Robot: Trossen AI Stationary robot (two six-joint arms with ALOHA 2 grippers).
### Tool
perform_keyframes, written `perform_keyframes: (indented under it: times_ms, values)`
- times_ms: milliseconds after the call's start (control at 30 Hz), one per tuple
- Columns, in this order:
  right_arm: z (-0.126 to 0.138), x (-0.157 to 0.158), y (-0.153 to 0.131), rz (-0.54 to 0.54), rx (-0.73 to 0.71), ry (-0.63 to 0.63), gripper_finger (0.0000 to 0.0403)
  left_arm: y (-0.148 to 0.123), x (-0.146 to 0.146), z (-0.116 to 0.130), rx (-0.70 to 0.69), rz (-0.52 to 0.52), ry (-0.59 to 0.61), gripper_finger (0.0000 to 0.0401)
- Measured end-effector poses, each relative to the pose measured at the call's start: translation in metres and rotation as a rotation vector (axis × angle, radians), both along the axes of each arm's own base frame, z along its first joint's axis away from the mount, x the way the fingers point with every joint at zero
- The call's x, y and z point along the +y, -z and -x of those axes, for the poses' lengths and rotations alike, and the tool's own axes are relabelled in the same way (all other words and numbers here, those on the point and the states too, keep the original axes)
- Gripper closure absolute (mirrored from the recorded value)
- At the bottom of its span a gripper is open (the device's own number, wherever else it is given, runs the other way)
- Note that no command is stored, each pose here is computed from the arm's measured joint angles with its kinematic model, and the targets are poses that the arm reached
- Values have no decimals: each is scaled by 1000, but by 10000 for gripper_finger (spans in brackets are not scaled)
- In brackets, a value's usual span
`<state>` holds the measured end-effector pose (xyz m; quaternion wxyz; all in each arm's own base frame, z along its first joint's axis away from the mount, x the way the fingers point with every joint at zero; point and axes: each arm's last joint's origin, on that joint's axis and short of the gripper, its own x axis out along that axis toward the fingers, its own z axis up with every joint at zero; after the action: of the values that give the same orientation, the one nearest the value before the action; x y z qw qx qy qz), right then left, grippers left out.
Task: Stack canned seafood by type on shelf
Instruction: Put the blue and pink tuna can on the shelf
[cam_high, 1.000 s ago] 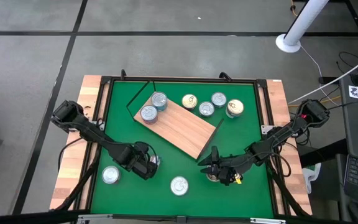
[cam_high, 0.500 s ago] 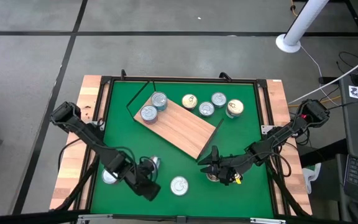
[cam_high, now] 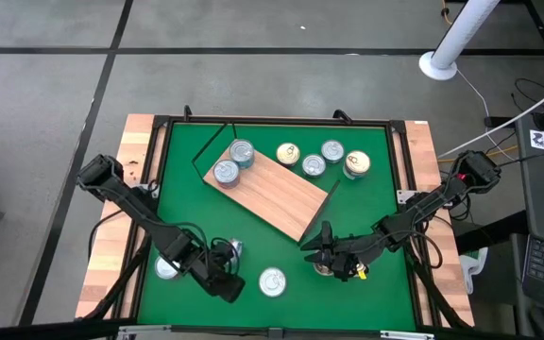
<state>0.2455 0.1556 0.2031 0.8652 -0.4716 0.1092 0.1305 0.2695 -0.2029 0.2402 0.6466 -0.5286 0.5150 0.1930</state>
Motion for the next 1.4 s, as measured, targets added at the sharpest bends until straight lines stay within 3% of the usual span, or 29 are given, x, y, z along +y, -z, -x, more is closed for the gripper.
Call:
perform_keyframes:
  times_ms: [200,500,967,1400]
  values:
    - [0,0,0,0,1,0,191,12,8,-1,25,-31,-18,117]
    - [0,0,1,3,4,1,191,20,21,-1,56,-98,18,116]
    - [0,0,1,4,4,3,191,22,30,-3,61,-163,-54,116]
    - [0,0,1,7,7,3,191,46,29,-12,121,-210,-68,116]
